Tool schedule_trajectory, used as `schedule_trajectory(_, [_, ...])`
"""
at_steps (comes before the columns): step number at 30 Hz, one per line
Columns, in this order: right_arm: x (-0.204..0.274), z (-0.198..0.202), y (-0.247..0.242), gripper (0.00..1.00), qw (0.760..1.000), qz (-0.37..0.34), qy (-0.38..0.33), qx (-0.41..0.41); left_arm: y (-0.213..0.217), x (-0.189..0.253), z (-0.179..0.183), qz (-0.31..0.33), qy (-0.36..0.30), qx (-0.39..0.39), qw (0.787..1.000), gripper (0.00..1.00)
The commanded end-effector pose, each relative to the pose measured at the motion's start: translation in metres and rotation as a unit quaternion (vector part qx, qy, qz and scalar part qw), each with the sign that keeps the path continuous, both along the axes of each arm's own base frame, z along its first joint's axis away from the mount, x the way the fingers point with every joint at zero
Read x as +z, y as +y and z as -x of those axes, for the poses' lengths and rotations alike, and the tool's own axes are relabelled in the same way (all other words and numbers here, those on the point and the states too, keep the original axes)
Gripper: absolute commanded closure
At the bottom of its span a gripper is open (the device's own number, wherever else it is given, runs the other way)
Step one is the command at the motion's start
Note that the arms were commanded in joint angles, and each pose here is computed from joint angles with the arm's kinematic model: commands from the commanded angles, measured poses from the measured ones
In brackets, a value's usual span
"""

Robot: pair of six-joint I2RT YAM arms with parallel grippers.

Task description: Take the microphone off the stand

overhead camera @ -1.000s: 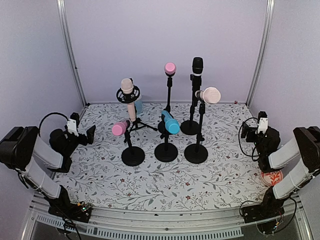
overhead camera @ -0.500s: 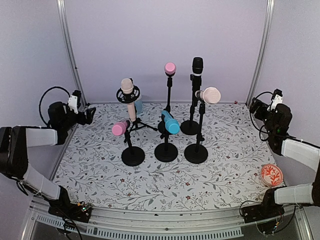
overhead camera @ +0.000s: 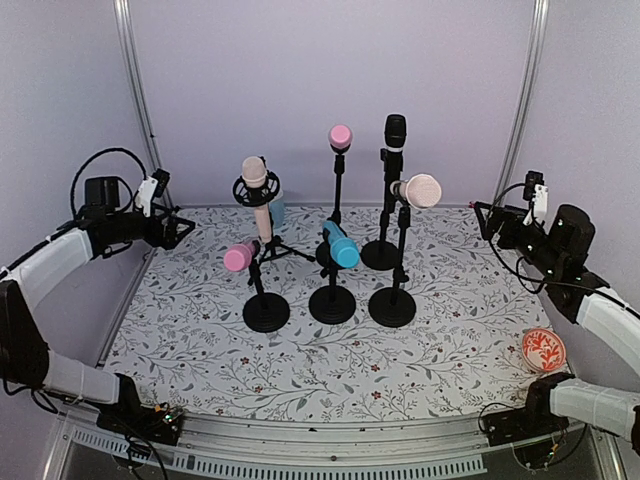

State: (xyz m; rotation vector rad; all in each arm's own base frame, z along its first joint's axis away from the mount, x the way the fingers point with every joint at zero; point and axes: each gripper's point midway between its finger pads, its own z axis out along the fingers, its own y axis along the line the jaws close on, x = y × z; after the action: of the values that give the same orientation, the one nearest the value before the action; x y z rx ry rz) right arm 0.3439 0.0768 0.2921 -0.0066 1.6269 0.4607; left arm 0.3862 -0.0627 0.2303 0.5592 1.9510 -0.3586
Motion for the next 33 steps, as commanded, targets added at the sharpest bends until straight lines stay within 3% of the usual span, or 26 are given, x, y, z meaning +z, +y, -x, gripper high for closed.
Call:
schedule_trajectory(1, [0.012, 0.023, 0.035, 0.00, 0.995, 0.079, -0.022, 0.057, -0.012, 0.018, 0.023, -0.004, 0.019, -0.050, 0.999, 0.01])
schedule_trajectory(9, [0.032, 0.067, 0.095, 0.04, 0.968, 0.186, -0.122, 0.117, -0.029, 0.065, 0.037, -0.005, -0.006, -0.090, 0.996, 0.01])
schedule_trajectory(17, [0.077, 0.089, 0.144, 0.04, 0.937, 0.247, -0.215, 0.119, -0.068, 0.107, 0.046, 0.009, -0.029, -0.141, 0.990, 0.01])
schedule_trajectory(23, [0.110, 0.095, 0.166, 0.06, 0.924, 0.247, -0.268, 0.114, -0.100, 0.131, 0.048, 0.020, -0.036, -0.173, 0.984, 0.01])
schedule_trajectory(27, [0.125, 0.097, 0.184, 0.14, 0.919, 0.240, -0.289, 0.120, -0.136, 0.149, 0.056, 0.022, -0.044, -0.203, 0.978, 0.01])
schedule_trajectory(33, [0.118, 0.091, 0.205, 0.37, 0.915, 0.254, -0.287, 0.126, -0.189, 0.162, 0.064, 0.026, -0.043, -0.246, 0.968, 0.01])
